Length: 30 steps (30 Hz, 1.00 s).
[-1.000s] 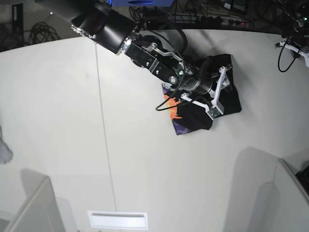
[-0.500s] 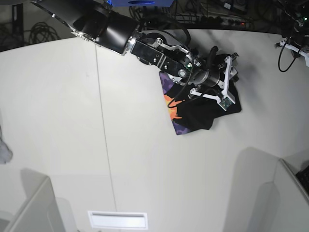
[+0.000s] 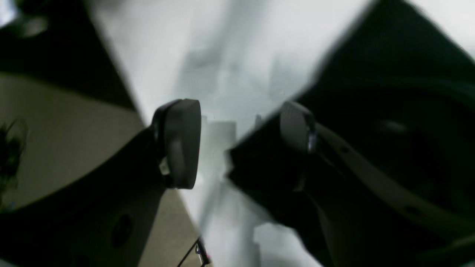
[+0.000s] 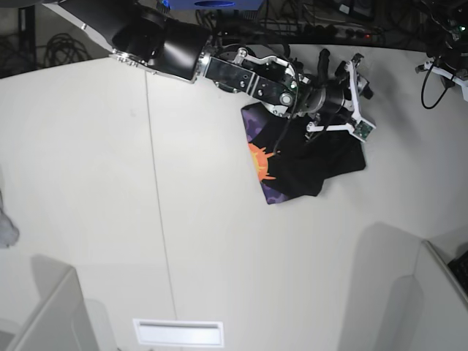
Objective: Fold the T-shirt properly
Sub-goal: 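Press and smooth the folded layers with the right gripper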
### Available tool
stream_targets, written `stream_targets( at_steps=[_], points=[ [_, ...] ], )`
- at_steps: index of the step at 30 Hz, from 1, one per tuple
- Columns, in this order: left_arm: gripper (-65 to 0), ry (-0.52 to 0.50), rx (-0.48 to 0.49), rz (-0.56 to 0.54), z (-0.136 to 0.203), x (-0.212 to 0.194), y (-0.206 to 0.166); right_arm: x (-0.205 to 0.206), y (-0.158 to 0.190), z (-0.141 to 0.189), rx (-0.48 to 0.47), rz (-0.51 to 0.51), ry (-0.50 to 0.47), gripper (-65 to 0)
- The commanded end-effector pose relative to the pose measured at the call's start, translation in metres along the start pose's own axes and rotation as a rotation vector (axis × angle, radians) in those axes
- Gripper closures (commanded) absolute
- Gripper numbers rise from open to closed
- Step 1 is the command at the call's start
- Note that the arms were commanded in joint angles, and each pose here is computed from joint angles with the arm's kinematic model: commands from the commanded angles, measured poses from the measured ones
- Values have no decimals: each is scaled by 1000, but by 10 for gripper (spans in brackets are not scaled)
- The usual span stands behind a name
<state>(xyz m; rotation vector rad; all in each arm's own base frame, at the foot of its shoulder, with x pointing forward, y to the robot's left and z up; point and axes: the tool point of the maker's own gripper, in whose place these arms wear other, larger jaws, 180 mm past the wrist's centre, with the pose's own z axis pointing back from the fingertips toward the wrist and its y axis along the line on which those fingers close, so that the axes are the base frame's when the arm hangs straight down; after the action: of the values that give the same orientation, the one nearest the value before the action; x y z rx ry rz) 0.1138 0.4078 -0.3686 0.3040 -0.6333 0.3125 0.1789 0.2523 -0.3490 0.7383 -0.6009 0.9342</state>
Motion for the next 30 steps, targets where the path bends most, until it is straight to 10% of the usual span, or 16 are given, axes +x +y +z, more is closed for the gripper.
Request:
stream_targets(
  at_steps=[1, 4, 9, 19, 30],
  points=[
    [0, -35, 11, -22, 4, 11, 6, 37, 4, 11, 14, 15, -108, -320],
    [0, -41, 11, -22, 4, 12, 6, 65, -4, 34, 5, -8, -205, -284],
    [0, -44, 15, -26, 5, 14, 9, 70, -48, 66, -82, -63, -273, 0],
    [0, -49, 22, -36, 6, 19, 12, 41, -132, 100, -267, -258, -305, 0],
    [0, -48, 22, -36, 6, 18, 12, -20, -161, 70, -323, -343, -130, 0]
  ],
)
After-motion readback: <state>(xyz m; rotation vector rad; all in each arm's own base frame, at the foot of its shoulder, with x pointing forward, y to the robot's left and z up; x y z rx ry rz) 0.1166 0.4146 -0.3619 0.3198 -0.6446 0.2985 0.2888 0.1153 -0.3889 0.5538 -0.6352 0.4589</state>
